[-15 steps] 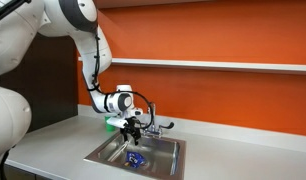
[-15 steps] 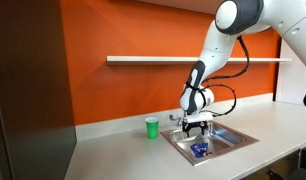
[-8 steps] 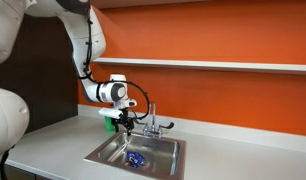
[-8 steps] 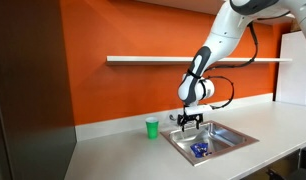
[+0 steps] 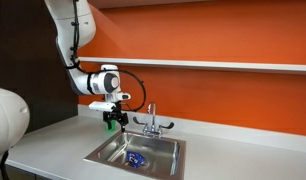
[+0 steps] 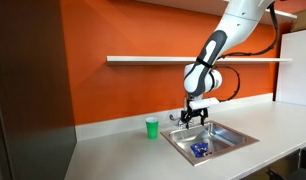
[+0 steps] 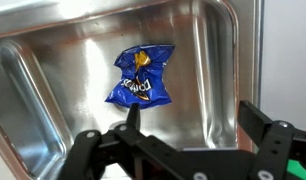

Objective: Put the blue packet in the sink.

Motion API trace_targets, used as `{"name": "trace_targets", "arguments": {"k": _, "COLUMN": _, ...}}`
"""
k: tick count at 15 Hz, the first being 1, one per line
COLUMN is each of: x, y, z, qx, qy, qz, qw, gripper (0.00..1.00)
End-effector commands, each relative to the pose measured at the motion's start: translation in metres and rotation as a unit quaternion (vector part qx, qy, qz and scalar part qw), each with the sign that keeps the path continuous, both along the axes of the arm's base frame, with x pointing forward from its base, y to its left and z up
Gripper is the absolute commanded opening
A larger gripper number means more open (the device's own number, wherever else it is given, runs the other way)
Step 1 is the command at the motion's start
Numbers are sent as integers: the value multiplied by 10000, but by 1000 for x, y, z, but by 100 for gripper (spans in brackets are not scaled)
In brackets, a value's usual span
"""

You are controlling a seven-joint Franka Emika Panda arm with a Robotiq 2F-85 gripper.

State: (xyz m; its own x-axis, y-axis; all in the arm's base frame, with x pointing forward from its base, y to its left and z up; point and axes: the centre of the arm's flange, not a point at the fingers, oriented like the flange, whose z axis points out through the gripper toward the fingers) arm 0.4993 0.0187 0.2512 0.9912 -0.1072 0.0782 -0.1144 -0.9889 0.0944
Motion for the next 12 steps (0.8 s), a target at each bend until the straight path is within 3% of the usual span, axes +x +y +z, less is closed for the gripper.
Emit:
{"name": "trace_targets", "arguments": {"k": 1, "x": -45, "y": 11, "z": 34, "qx": -131, "qy": 184, "qz": -30, "qw": 9997, "gripper": 100}}
{"name": "trace_targets", "arguments": {"k": 7, "x": -82, "y": 23, "z": 69, "qx": -224, "qy": 508, "qz": 9, "qw": 9985, "gripper": 100}}
{"name": "trace_targets", "arguments": {"k": 8, "x": -60, "y": 21, "z": 43, "qx": -181, "qy": 466, "qz": 96, "qw": 9987, "gripper": 100}}
{"name": "trace_targets", "arguments": {"k": 12, "x": -72, "y": 24, "z": 59, "qx": -212, "qy": 469, "qz": 116, "qw": 9986, "gripper": 100}}
